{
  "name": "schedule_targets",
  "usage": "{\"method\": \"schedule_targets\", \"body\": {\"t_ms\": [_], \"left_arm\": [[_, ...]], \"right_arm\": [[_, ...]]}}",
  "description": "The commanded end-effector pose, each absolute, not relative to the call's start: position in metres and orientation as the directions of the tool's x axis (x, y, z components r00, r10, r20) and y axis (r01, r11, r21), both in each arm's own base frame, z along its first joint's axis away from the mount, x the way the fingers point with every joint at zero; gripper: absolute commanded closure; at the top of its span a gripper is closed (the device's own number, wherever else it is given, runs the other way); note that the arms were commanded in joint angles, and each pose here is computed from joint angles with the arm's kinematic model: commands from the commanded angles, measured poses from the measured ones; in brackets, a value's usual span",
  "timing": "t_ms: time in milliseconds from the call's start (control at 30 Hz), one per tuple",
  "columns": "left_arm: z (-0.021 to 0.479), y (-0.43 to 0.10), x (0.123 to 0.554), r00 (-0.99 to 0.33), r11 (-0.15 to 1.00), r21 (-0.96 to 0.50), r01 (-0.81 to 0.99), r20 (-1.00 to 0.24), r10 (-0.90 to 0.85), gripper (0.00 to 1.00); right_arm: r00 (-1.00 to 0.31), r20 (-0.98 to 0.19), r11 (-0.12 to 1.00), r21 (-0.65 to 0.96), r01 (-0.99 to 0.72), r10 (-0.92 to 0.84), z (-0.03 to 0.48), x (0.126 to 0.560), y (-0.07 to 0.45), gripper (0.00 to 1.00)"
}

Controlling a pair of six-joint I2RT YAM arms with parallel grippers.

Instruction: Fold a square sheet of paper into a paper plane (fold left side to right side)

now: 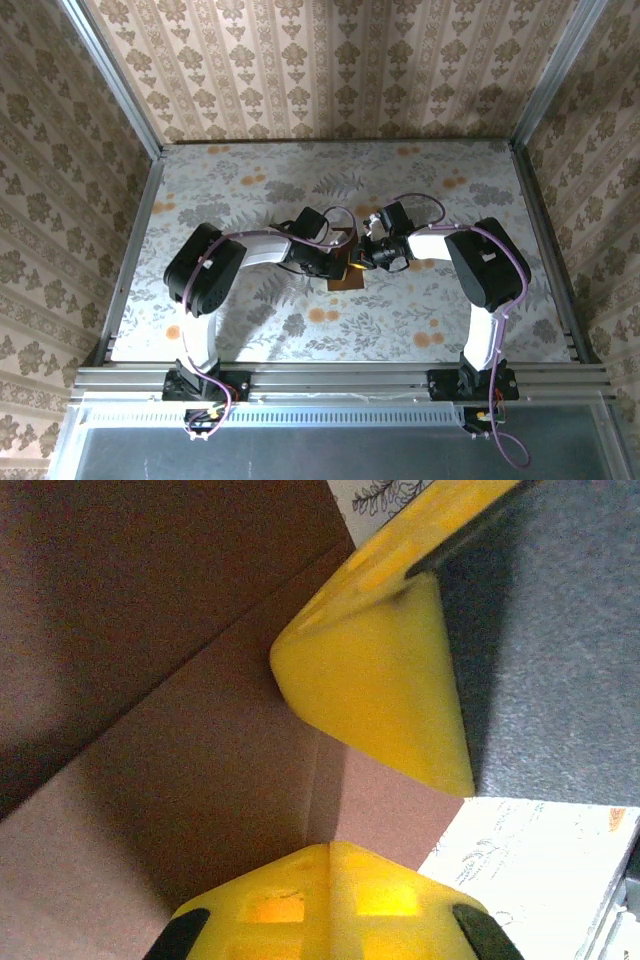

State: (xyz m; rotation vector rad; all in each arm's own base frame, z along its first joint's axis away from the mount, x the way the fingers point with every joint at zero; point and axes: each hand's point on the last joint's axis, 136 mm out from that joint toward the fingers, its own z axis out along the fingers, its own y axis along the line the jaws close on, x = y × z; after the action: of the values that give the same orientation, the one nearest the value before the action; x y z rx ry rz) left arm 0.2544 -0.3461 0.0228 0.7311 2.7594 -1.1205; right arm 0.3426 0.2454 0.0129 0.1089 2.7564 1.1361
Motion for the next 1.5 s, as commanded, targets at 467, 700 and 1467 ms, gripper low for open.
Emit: {"method": "schedule_targets", "body": {"t_ms": [467,700,1467], "left_arm": [[0.017,-0.317,0.212,-0.898,0.616,-0.670,0.414,-0.189,0.398,1.00],[0.033,-0.308,0.212,-0.905,0.609,-0.677,0.413,-0.227,0.361,1.00],[0.058,-0.306,0.303,-0.877,0.642,-0.603,0.474,-0.389,0.281,0.55]], "right_arm": [[-0.991,-0.012,0.822,0.560,0.106,0.136,-0.037,0.316,0.217,1.00],[-0.991,-0.012,0.811,0.577,0.103,0.134,-0.034,0.315,0.220,1.00],[-0.970,-0.179,0.632,0.774,-0.036,0.163,0.053,0.340,0.246,0.78]]}}
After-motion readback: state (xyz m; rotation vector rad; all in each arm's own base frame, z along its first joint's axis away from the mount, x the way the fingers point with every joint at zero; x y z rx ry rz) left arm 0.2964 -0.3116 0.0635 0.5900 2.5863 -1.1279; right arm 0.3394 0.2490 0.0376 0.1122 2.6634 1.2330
